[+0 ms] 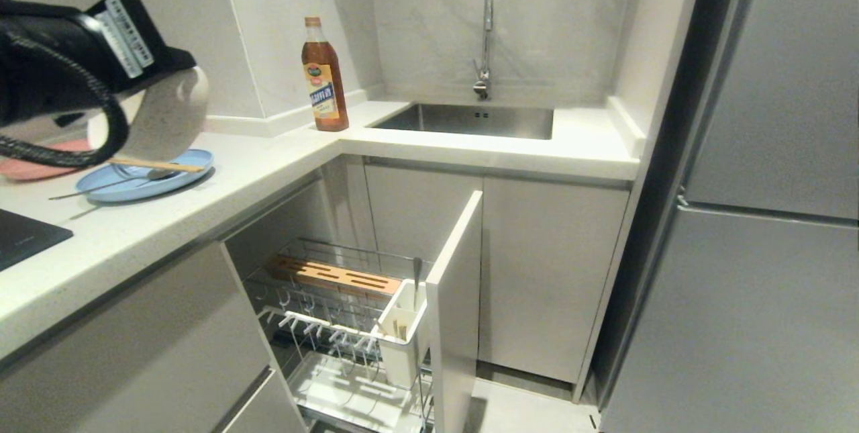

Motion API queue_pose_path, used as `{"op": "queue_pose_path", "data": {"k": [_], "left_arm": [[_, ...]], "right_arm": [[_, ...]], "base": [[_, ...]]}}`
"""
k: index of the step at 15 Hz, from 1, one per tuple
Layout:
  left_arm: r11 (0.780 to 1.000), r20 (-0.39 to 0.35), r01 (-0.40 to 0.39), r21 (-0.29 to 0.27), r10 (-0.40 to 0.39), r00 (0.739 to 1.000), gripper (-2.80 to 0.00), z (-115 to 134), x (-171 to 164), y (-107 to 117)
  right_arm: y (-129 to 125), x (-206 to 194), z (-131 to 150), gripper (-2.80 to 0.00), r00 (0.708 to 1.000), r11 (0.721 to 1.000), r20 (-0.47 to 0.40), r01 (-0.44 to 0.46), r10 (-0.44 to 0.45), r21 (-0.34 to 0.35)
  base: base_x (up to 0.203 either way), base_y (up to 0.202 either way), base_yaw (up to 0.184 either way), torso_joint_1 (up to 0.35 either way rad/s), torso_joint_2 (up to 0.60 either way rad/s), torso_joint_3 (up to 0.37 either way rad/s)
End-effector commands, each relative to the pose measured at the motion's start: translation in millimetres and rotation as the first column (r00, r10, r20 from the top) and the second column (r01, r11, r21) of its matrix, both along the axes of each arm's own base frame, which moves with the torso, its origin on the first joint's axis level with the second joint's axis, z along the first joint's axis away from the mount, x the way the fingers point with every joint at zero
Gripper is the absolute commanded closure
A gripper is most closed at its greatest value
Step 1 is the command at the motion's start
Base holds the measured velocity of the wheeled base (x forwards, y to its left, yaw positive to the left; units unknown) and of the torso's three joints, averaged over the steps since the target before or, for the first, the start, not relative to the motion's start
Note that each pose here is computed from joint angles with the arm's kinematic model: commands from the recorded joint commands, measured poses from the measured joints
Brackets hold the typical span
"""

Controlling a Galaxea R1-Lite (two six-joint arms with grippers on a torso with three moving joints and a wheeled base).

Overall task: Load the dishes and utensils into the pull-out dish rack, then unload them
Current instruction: Pick up the bowl and place it in the cupboard

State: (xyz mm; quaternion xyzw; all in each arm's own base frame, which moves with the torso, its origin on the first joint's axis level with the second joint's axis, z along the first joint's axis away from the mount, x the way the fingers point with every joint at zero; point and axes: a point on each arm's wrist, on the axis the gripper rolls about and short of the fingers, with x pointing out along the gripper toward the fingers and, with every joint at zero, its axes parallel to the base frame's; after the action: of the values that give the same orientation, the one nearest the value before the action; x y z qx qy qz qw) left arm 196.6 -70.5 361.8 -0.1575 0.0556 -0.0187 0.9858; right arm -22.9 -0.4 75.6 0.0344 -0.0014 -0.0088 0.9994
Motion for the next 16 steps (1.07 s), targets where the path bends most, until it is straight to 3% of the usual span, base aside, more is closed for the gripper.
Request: {"op": "queue_pose_path", "data": {"k": [1, 3, 5, 7, 9, 14, 16], "left_arm": [[0.995, -0.063, 0.013, -0.098, -0.019, 0.998, 0.00, -17, 32, -22], [0.985, -0.108, 0.000, -0.173, -0.019, 0.994, 0.00, -30, 59, -36], [0.951, -0.125, -0.004, -0.308, -0.036, 0.991, 0.00, -42, 89, -51], [0.914, -0.145, -0.038, -0.404, -0.023, 0.989, 0.00, -62, 121, -59], [0.864, -0.145, -0.077, -0.497, 0.004, 0.989, 0.00, -87, 154, -63], [0.710, -0.143, -0.137, -0.691, 0.052, 0.988, 0.00, -144, 210, -50], [0.698, -0.184, -0.163, -0.698, 0.045, 0.982, 0.00, -170, 224, -49]], "right_arm": [[0, 0, 0, 0.00, 1.000, 1.000, -0.001, -0.001, 0.001, 0.000], [0, 0, 0, 0.00, 1.000, 1.000, -0.001, 0.001, -0.001, 0.000], [0, 0, 0, 0.00, 1.000, 1.000, -0.001, 0.001, -0.001, 0.000], [0, 0, 0, 0.00, 1.000, 1.000, -0.001, 0.000, 0.000, 0.000], [0, 0, 0, 0.00, 1.000, 1.000, -0.001, -0.001, 0.001, 0.000], [0, 0, 0, 0.00, 1.000, 1.000, -0.001, 0.000, 0.000, 0.000], [0, 0, 0, 0.00, 1.000, 1.000, -0.001, 0.000, 0.000, 0.000]], "base": [[0.000, 0.000, 0.000, 0.000, 0.00, 0.000], [0.000, 0.000, 0.000, 0.000, 0.00, 0.000], [0.000, 0.000, 0.000, 0.000, 0.00, 0.000], [0.000, 0.000, 0.000, 0.000, 0.00, 0.000], [0.000, 0.000, 0.000, 0.000, 0.00, 0.000], [0.000, 0.000, 0.000, 0.000, 0.00, 0.000], [0.000, 0.000, 0.000, 0.000, 0.00, 0.000]]}}
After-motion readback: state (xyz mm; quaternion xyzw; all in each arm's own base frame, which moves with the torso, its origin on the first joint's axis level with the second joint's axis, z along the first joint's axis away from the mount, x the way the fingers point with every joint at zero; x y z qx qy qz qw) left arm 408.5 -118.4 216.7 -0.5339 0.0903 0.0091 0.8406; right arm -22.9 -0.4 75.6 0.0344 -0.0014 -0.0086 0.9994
